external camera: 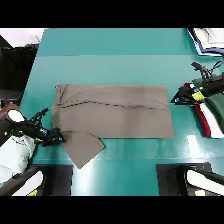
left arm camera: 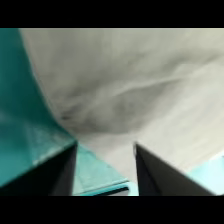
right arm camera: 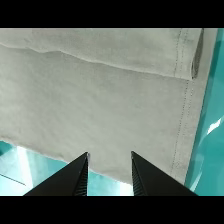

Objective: Fold the shirts.

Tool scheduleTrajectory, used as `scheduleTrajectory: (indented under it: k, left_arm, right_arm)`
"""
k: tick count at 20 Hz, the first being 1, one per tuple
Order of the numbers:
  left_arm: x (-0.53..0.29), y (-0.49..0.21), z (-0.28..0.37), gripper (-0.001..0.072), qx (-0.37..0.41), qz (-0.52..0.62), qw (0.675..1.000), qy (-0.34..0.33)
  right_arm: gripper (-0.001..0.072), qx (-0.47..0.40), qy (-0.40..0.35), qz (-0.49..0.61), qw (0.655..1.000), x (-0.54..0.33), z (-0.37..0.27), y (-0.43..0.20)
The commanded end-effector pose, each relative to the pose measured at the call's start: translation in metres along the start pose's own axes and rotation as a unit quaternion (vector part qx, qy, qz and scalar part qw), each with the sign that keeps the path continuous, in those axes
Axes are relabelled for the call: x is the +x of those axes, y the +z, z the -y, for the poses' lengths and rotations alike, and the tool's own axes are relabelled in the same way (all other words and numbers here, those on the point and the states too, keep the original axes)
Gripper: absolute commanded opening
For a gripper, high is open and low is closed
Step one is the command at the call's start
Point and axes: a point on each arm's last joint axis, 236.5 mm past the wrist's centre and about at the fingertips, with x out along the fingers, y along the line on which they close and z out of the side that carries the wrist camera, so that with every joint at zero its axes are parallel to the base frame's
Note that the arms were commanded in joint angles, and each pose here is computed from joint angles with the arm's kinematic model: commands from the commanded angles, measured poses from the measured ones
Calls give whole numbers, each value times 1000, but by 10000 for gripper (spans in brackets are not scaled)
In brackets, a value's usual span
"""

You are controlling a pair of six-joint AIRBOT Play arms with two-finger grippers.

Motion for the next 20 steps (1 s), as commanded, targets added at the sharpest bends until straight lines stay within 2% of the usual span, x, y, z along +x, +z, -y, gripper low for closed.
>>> scheduleTrajectory:
  k: [1,4,6,11,14,18,20]
  left_arm:
    - [7,8,1,421,-22,22,999,-8]
    - [7,11,8,414,-27,29,999,-25]
    - [7,11,9,27,-11,29,999,-26]
    - [-3,13,14,23,0,30,999,-28]
    - [-37,27,31,23,41,69,996,-31]
    - [-73,40,50,25,83,102,991,-34]
    - [-75,44,51,25,83,112,990,-35]
  right_arm:
    - [308,0,0,-2,1000,0,0,-1]
    - [308,-7,1,-13,1000,0,0,-6]
    - [308,-15,2,-23,1000,0,-1,-11]
    - [308,-15,-4,-42,999,-1,3,-20]
    - [308,-8,-55,-72,996,3,30,-46]
    - [310,63,-68,-85,992,28,74,-99]
    - [386,108,-54,-86,989,42,91,-122]
